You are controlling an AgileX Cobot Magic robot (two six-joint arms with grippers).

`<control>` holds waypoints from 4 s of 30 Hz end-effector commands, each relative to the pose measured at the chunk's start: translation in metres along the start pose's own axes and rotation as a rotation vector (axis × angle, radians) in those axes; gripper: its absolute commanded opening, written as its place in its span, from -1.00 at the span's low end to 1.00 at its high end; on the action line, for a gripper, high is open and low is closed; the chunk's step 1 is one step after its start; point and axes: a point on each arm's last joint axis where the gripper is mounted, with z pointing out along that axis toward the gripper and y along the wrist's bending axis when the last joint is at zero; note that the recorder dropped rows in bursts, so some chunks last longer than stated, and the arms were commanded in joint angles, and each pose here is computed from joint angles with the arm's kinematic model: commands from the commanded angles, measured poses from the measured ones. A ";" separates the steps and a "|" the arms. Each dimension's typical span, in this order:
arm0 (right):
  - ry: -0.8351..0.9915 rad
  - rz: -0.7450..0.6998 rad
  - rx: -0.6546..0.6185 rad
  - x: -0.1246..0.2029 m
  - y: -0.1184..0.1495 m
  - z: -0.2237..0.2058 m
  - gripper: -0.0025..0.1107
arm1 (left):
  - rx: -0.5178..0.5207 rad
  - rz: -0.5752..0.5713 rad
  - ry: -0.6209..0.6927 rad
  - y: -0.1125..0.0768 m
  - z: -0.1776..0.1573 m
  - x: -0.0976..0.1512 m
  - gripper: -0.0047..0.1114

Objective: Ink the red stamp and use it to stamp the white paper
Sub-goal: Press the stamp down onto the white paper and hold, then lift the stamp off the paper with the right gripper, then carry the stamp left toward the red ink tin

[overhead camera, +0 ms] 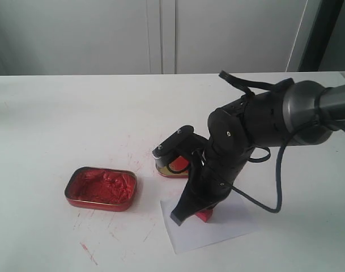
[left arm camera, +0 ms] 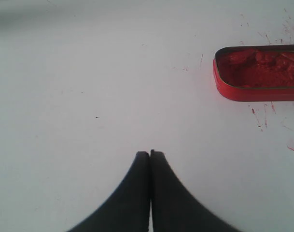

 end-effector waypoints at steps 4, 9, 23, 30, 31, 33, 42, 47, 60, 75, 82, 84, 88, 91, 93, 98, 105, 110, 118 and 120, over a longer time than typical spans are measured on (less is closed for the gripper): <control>-0.022 -0.023 0.005 0.003 0.001 -0.016 -0.96 | -0.001 -0.002 -0.001 0.000 0.000 0.001 -0.92; -0.053 -0.024 0.012 0.002 0.001 -0.026 -0.96 | -0.001 -0.002 -0.001 0.000 0.000 0.001 -0.92; -0.072 0.061 -0.044 0.004 0.007 -0.017 -0.96 | -0.001 -0.002 -0.001 0.000 0.000 0.001 -0.92; -0.059 0.074 -0.055 0.005 0.007 -0.009 -0.96 | -0.001 -0.002 -0.001 0.000 0.000 0.001 -0.92; -0.060 0.075 -0.057 0.005 0.007 -0.009 -0.96 | -0.001 -0.002 -0.001 0.000 0.000 0.001 -0.92; -0.059 0.076 -0.059 0.005 0.007 -0.009 -0.96 | -0.001 -0.002 -0.001 0.000 0.000 0.001 -0.92; -0.062 0.141 -0.132 0.007 -0.003 -0.009 -0.96 | -0.001 -0.002 -0.001 0.000 0.000 0.001 -0.92; -0.066 0.191 -0.183 0.011 -0.015 -0.010 -0.96 | -0.001 -0.002 -0.001 0.000 0.000 0.001 -0.92; -0.048 0.256 -0.272 0.016 -0.026 0.002 -0.96 | -0.001 -0.002 -0.001 0.000 0.000 0.001 -0.92; -0.117 0.259 -0.283 0.004 -0.026 -0.025 -0.96 | -0.001 -0.002 -0.001 0.000 0.000 0.001 -0.92; -0.138 0.266 -0.290 0.002 -0.025 -0.037 -0.96 | -0.001 -0.002 -0.001 0.000 0.000 0.001 -0.92; -0.137 0.264 -0.292 0.002 -0.025 -0.038 -0.96 | -0.001 -0.002 -0.001 0.000 0.000 0.001 -0.92; -0.130 0.275 -0.303 0.003 -0.024 -0.038 -0.96 | -0.001 -0.002 -0.001 0.000 0.000 0.001 -0.92; -0.125 0.291 -0.327 0.002 -0.022 -0.038 -0.96 | -0.001 -0.002 -0.001 0.000 0.000 0.001 -0.92; -0.127 0.299 -0.336 0.002 -0.021 -0.039 -0.96 | -0.001 -0.002 -0.001 0.000 0.000 0.001 -0.92; -0.128 0.334 -0.381 0.001 -0.018 -0.040 -0.96 | -0.001 -0.002 -0.001 0.000 0.000 0.001 -0.92; -0.133 0.407 -0.475 -0.002 -0.011 -0.044 -0.96 | -0.001 -0.002 -0.001 0.000 0.000 0.001 -0.92; -0.139 0.427 -0.530 -0.006 -0.001 -0.046 -0.96 | -0.001 -0.002 -0.001 0.000 0.000 0.001 -0.92; -0.140 0.384 -0.570 -0.014 0.026 -0.047 -0.96 | -0.001 -0.002 -0.001 0.000 0.000 0.001 -0.92; -0.143 0.381 -0.582 -0.015 0.032 -0.047 -0.96 | -0.001 -0.002 -0.001 0.000 0.000 0.001 -0.92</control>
